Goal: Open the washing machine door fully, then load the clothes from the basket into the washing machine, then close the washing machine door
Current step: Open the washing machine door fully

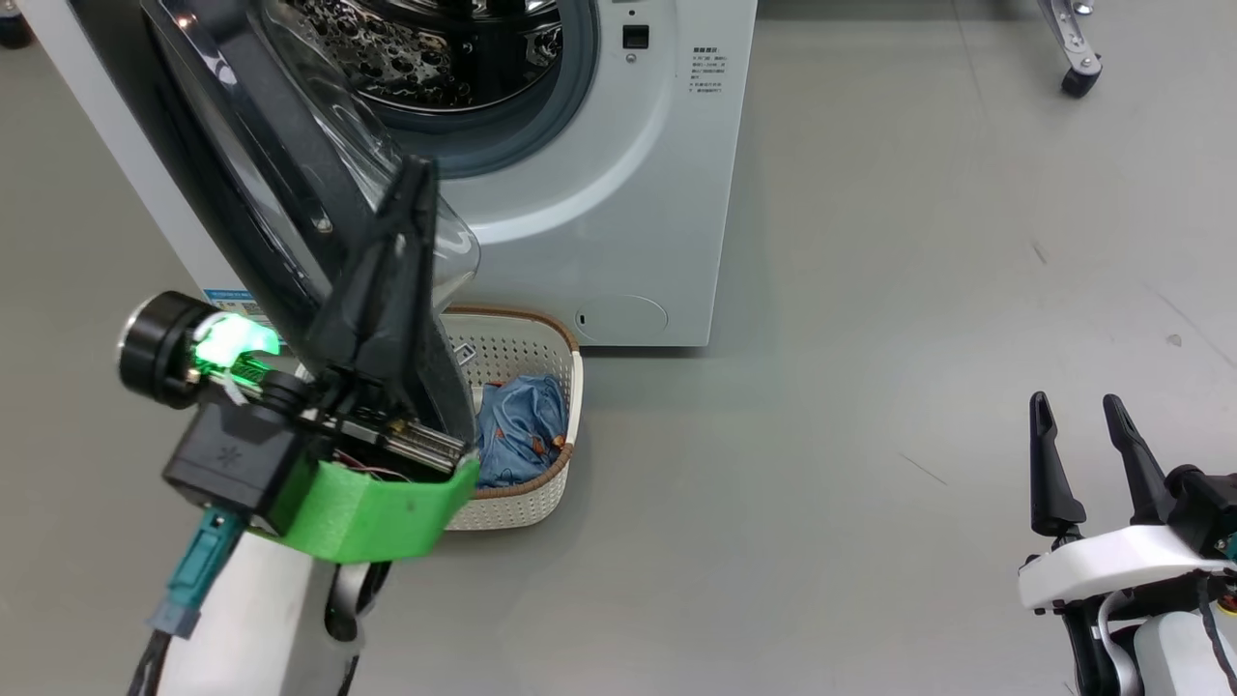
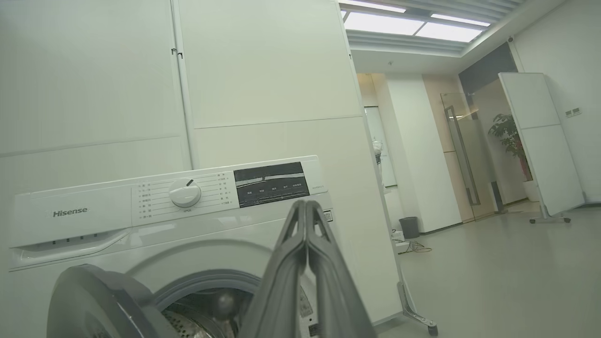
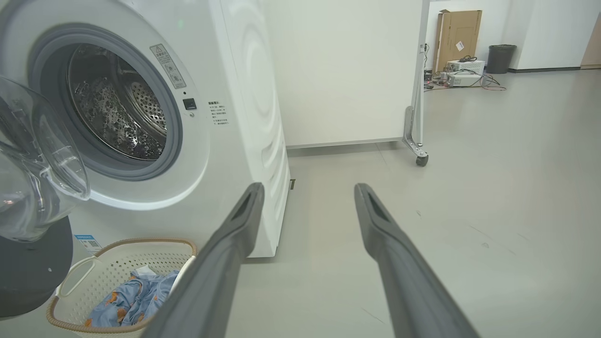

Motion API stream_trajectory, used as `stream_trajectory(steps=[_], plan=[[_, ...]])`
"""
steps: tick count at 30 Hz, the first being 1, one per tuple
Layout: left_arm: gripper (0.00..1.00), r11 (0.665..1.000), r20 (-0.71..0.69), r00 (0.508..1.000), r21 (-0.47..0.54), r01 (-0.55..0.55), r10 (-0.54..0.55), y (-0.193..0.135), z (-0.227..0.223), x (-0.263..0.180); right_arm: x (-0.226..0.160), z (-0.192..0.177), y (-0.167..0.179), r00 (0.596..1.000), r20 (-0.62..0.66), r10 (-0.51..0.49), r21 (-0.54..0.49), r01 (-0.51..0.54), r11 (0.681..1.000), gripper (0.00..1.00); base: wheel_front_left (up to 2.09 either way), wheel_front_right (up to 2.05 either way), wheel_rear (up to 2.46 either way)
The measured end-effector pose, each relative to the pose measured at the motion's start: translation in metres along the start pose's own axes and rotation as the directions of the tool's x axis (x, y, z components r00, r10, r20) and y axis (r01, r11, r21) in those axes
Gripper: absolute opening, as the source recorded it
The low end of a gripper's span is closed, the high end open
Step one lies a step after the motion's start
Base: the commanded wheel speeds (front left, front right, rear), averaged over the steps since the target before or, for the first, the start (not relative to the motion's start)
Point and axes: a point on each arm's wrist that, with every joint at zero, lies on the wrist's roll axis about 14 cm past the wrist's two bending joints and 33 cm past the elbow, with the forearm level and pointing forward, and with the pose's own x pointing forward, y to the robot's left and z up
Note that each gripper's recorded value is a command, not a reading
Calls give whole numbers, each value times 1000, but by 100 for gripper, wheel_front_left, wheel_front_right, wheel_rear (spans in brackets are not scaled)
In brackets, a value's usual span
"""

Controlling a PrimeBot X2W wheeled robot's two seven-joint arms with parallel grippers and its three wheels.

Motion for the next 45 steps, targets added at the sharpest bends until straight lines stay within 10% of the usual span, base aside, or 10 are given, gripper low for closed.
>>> stream_trajectory(steps=[18,45], plan=[[0,943,-182,962,-301,142,-203,-97,-59,-31,-8,2,-11,999,8,-37,-1,37,999,100,0,0,0],[0,922,-467,871,-385,-42,-156,-88,-146,-79,-12,-14,-21,997,-45,-64,-5,64,998,100,0,0,0]])
